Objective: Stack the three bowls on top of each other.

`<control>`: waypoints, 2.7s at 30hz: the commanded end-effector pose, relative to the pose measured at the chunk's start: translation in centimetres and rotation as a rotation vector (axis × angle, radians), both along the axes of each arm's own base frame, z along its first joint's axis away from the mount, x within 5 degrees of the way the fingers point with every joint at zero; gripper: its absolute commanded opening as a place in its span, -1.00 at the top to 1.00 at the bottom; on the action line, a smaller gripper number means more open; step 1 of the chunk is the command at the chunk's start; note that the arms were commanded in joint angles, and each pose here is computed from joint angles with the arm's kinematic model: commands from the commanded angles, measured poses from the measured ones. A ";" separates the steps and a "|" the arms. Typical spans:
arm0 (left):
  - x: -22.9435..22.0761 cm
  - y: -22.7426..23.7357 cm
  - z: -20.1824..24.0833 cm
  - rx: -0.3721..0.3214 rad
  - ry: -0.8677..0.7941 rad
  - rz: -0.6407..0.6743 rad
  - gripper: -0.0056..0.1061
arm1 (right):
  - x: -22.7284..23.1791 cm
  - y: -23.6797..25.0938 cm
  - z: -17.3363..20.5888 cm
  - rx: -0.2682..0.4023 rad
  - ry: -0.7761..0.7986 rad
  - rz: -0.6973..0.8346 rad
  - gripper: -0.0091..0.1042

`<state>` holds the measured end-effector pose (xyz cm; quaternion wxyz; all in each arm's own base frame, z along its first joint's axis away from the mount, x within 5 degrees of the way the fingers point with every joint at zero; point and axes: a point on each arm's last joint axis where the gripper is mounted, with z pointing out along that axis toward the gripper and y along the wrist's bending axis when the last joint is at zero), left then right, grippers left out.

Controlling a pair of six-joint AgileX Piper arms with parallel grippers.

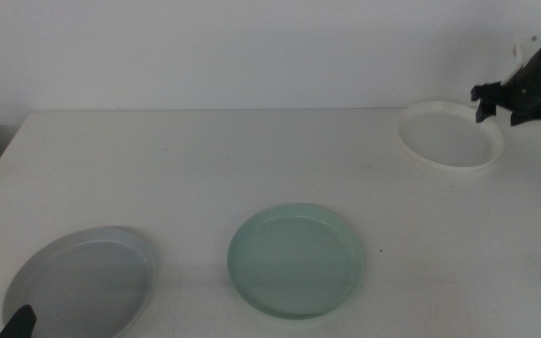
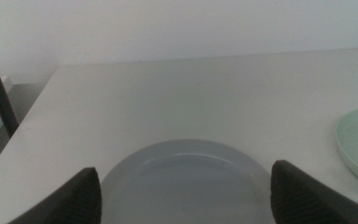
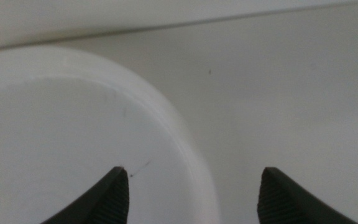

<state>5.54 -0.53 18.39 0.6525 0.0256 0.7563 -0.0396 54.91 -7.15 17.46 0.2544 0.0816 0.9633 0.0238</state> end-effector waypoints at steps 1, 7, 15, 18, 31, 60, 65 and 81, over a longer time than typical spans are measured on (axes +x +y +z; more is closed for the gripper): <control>0.0 0.0 0.9 -0.030 -0.089 -0.006 -0.98 | 0.1 -0.4 4.2 -0.021 -0.129 0.001 -0.04; 0.0 0.0 0.9 -0.030 -0.089 -0.006 -0.98 | 0.4 -0.5 2.1 -0.014 -0.094 0.000 0.19; 0.0 0.0 0.9 -0.030 -0.089 -0.006 -0.98 | 0.2 -0.4 2.9 -0.022 -0.101 0.013 0.86; 0.0 0.0 0.9 -0.030 -0.089 -0.006 -0.98 | -0.1 -0.2 4.7 -0.005 -0.123 0.016 0.86; 0.0 0.0 0.9 -0.030 -0.089 -0.006 -0.98 | -5.0 7.0 15.2 0.117 -0.190 0.230 0.86; 0.0 0.0 0.9 -0.030 -0.089 -0.006 -0.98 | -22.5 23.2 6.9 0.219 -0.182 0.435 0.86; 0.0 0.0 0.9 -0.030 -0.089 -0.006 -0.98 | -22.3 23.8 5.4 0.214 -0.138 0.443 0.86; 0.0 0.0 0.9 -0.030 -0.089 -0.006 -0.98 | -22.3 23.8 4.6 0.212 -0.113 0.434 0.30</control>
